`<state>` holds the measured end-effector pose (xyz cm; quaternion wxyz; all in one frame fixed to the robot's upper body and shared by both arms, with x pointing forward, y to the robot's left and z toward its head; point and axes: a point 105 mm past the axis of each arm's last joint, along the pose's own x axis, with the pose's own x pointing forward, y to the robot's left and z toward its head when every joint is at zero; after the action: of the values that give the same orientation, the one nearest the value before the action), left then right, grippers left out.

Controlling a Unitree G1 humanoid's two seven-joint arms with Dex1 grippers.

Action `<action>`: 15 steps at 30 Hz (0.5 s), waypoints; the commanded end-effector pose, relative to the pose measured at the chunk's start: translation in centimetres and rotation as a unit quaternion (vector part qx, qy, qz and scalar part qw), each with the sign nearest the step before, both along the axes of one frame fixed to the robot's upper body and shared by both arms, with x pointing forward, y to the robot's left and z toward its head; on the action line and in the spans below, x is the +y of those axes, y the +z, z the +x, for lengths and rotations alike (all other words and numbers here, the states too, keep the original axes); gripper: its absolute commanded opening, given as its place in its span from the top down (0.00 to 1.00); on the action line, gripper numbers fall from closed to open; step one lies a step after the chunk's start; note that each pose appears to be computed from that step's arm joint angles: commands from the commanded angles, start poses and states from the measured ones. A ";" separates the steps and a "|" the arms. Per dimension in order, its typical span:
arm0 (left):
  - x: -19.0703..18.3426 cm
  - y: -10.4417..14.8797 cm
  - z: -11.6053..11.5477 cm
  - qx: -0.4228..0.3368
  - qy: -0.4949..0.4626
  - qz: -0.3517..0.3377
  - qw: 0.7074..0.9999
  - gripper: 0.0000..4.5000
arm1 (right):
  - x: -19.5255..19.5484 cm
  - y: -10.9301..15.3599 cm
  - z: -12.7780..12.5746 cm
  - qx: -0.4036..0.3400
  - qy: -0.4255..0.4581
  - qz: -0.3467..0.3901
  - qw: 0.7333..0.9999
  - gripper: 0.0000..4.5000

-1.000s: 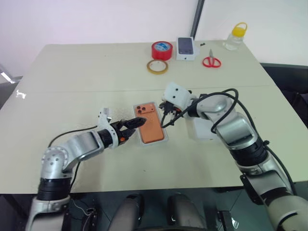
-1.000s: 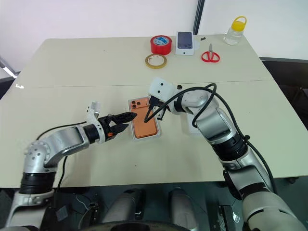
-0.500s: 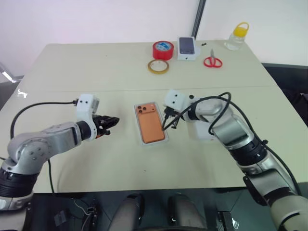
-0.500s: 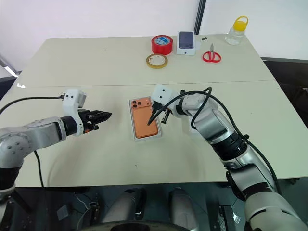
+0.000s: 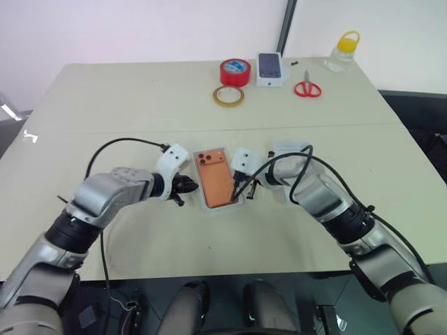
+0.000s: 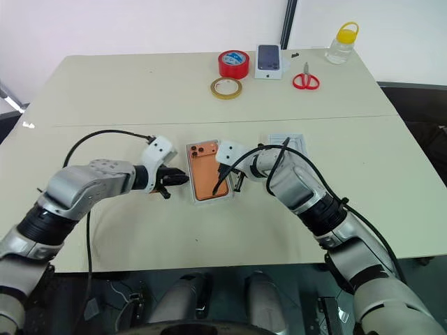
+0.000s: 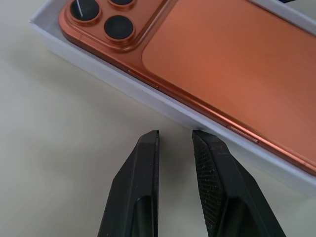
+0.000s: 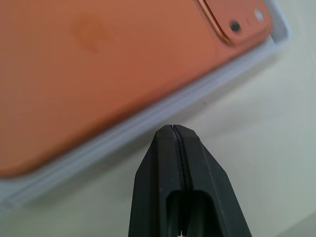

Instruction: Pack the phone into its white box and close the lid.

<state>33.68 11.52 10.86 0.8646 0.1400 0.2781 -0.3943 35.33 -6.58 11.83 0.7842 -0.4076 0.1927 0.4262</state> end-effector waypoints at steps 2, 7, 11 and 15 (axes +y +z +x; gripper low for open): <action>-3.0 0.5 -0.6 -0.004 -0.069 -0.006 0.998 0.75 | 0.5 1.0 -1.3 -0.011 0.018 0.008 1.000 1.00; -6.4 0.5 -1.0 0.000 -0.124 -0.016 0.992 0.75 | -1.4 1.6 -2.3 -0.010 -0.001 0.004 1.000 1.00; -9.3 0.5 -2.1 0.010 -0.173 -0.034 0.984 0.75 | -3.3 1.7 -3.1 -0.008 -0.024 -0.006 1.000 1.00; -11.3 0.2 -3.0 0.021 -0.204 -0.046 0.978 0.75 | -5.7 1.1 -4.0 0.001 -0.059 -0.022 0.998 1.00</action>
<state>32.11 2.81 10.36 0.7941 0.1495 0.2644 -0.5265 32.45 -14.08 12.07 0.8030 -0.4153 0.2598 0.3394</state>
